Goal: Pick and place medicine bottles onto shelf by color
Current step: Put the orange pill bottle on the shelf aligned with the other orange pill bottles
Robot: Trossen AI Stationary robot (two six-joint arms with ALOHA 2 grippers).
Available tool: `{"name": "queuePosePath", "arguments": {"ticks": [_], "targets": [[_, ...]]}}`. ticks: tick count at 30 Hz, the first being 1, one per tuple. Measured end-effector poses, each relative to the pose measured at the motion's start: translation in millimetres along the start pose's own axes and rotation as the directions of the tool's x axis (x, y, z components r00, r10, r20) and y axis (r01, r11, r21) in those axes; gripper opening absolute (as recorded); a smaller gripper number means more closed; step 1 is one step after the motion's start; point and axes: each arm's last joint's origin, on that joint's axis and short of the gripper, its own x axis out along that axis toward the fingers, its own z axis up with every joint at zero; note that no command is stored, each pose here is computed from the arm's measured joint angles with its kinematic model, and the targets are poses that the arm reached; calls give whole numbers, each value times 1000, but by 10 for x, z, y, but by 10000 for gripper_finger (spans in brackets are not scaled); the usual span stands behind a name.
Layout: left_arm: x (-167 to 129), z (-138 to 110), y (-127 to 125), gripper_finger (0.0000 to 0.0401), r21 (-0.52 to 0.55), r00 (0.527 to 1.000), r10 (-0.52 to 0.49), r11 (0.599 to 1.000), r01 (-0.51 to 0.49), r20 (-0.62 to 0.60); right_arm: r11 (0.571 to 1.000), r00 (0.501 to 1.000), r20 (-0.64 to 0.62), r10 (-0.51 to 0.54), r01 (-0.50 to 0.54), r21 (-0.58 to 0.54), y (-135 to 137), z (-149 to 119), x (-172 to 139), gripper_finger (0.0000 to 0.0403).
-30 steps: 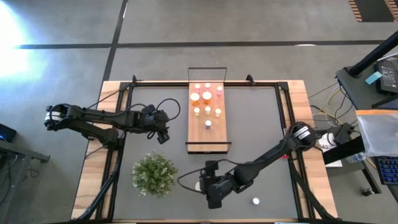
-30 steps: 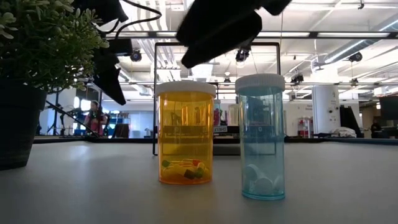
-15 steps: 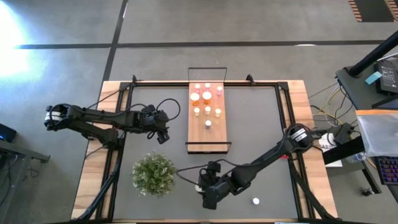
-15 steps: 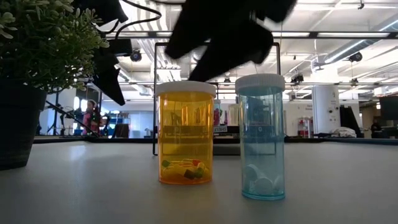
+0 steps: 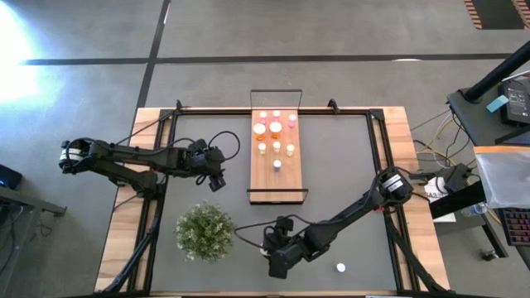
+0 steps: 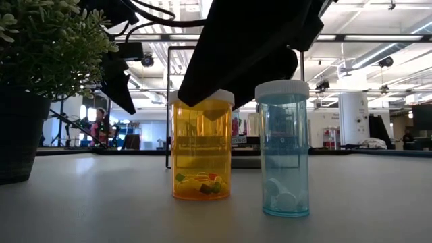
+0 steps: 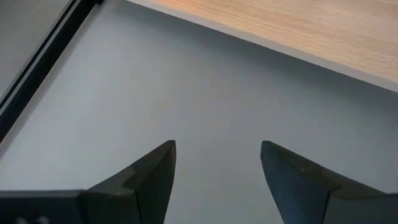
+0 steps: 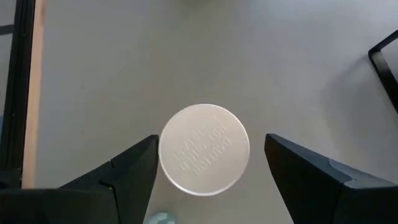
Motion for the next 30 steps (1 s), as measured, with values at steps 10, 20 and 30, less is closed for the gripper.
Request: {"name": "queuePosePath", "arguments": {"ticks": [10,20,30], "targets": [[1,-1,0,219,2,1000,0,1000,0,0,1000,1000,-16,-10,10,-11,1,-52,85,236],[8,-13,0,219,3,1000,1,1000,-1,-4,1000,1000,-15,-8,8,-25,2,-47,78,191],[9,-16,0,219,-5,1000,1,1000,-1,-5,998,1000,14,22,-21,-63,1,152,-249,198]]}}
